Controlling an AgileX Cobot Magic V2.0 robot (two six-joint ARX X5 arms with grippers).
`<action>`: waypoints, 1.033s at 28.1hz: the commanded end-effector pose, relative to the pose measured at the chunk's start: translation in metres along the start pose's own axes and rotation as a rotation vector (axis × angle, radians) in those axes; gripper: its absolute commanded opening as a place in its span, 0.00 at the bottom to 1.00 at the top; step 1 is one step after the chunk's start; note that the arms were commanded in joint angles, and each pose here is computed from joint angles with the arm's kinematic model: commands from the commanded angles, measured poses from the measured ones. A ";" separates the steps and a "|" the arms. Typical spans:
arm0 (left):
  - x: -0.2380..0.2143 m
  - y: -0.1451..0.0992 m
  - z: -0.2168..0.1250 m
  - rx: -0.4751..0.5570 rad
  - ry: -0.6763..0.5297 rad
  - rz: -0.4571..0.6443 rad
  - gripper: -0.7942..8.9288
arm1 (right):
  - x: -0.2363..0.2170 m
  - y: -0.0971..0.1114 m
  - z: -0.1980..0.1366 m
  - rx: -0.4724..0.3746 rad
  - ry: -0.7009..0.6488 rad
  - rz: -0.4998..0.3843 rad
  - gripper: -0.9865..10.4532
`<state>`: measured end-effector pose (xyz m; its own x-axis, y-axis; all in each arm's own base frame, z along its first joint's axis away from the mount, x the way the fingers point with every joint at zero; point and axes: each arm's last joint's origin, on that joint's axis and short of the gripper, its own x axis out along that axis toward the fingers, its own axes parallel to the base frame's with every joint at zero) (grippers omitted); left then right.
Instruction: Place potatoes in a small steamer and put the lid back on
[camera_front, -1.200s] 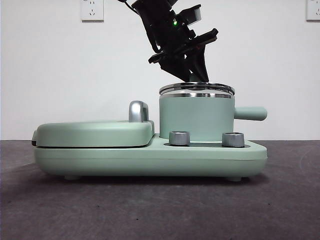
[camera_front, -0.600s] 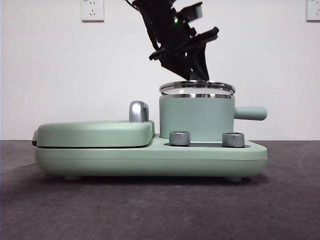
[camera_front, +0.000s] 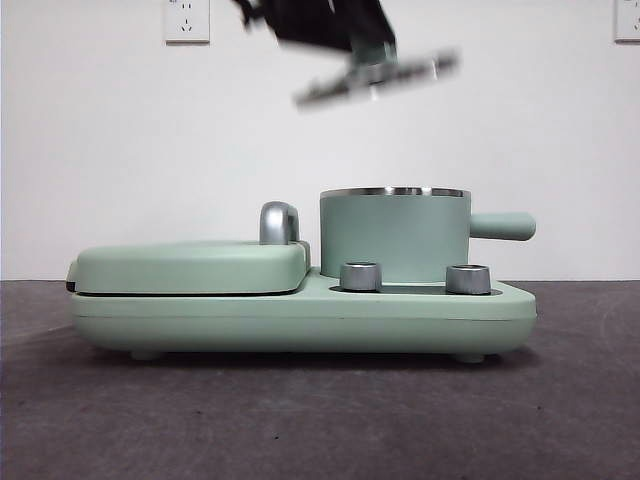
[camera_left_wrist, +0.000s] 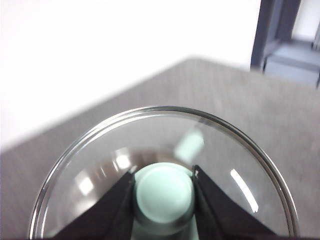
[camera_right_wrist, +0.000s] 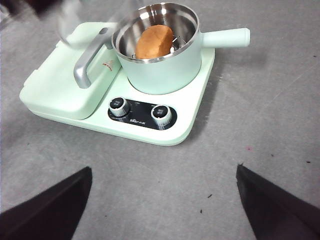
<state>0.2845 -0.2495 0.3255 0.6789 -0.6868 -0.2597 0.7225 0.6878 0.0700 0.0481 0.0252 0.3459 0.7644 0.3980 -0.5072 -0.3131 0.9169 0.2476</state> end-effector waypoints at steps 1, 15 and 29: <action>0.010 -0.001 0.000 -0.001 -0.030 0.003 0.10 | -0.001 0.001 0.003 0.014 -0.012 0.006 0.49; 0.070 0.014 0.005 0.002 -0.020 0.026 0.09 | -0.001 0.000 0.003 0.019 -0.021 -0.017 0.49; 0.080 0.027 -0.013 -0.008 0.050 0.004 0.09 | -0.001 0.000 0.004 0.019 -0.033 -0.038 0.49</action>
<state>0.3543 -0.2780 0.2859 0.6729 -0.6515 -0.3503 0.7081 0.7043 0.0506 0.0491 0.0241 0.3465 0.7895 0.3552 -0.5006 -0.2716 0.9335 0.2341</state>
